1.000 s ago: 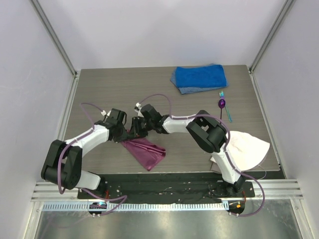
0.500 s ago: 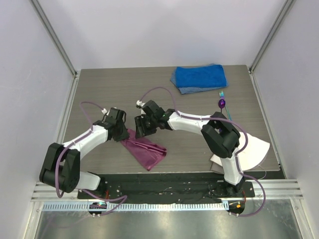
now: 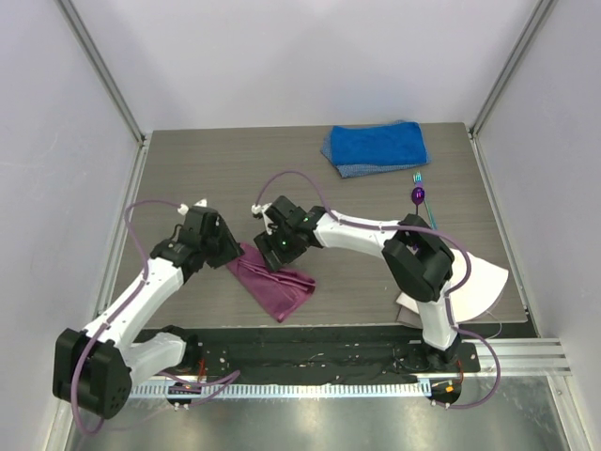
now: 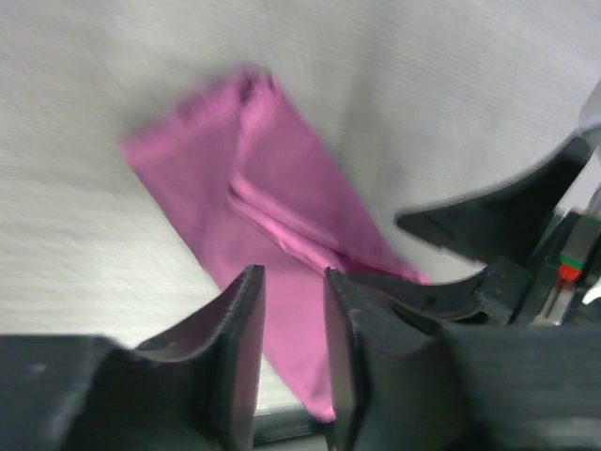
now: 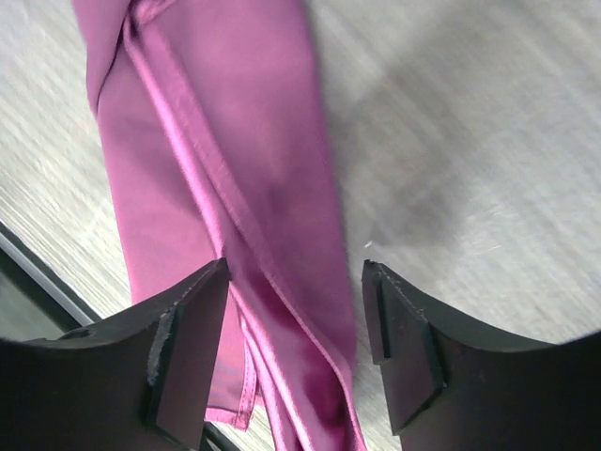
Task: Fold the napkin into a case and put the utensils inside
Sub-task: Smooth out the smaller rectangle-folded napkin at the center of the board.
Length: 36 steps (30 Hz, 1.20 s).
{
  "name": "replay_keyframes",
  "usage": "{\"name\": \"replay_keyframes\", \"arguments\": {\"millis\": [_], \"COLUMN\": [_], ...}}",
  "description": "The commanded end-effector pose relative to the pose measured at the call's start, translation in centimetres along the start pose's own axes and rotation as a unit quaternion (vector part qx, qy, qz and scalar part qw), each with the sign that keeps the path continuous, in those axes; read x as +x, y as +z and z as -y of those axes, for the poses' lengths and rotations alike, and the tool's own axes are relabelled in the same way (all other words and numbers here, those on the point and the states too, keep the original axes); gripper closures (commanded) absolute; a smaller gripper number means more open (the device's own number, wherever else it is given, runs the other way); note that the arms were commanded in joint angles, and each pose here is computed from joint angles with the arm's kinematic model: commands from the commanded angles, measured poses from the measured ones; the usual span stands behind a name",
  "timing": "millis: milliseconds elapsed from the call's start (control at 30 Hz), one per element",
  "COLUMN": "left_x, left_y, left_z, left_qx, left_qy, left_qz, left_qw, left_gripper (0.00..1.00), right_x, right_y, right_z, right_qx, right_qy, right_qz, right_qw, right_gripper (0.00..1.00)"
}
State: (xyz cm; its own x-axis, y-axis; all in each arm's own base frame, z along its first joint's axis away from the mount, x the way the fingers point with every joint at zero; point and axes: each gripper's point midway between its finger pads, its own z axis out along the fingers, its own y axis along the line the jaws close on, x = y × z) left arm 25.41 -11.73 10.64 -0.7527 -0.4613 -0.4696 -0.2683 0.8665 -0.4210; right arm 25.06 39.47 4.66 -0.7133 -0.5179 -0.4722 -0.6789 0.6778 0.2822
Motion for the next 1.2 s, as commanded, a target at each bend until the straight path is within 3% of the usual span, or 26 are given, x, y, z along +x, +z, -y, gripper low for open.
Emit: {"name": "replay_keyframes", "arguments": {"millis": [0, 267, 733, 833, 967, 1000, 1167], "left_x": [4.8, 7.5, 11.2, 12.1, 12.9, 13.0, 13.2], "left_y": [0.0, 0.5, 1.6, 2.0, 2.7, 2.9, 3.3], "left_z": [2.0, 3.5, 3.9, 4.0, 3.4, 3.1, 2.6], "left_qx": [0.086, 0.136, 0.138, 0.135, 0.114, 0.108, 0.095], "left_qy": [-0.048, -0.060, -0.067, -0.066, -0.073, -0.073, -0.077], "left_qz": [-0.091, -0.120, -0.158, -0.168, -0.172, -0.168, -0.156], "left_qw": [0.991, 0.982, 0.975, 0.974, 0.976, 0.977, 0.980], "left_gripper": [0.70, 0.76, 0.81, 0.83, 0.88, 0.89, 0.93], "right_x": [-0.9, 1.0, 4.8, 4.7, 4.6, 4.5, 4.3], "right_y": [-2.7, -3.6, -4.1, -4.1, -4.3, -4.4, -4.7], "right_z": [-1.9, -1.5, -0.4, -0.4, -0.7, -0.9, -2.0], "right_qx": [0.005, 0.021, 0.028, 0.029, 0.024, 0.022, 0.006], "right_qy": [-0.060, -0.062, -0.049, -0.041, -0.033, -0.031, -0.015], "right_qz": [0.024, 0.017, 0.002, 0.006, 0.009, 0.010, 0.014], "right_qw": [0.998, 0.998, 0.998, 0.999, 0.999, 0.999, 1.000], "right_gripper": [0.32, 0.28, 0.29, 0.33, 0.47, 0.56, 0.79]}}
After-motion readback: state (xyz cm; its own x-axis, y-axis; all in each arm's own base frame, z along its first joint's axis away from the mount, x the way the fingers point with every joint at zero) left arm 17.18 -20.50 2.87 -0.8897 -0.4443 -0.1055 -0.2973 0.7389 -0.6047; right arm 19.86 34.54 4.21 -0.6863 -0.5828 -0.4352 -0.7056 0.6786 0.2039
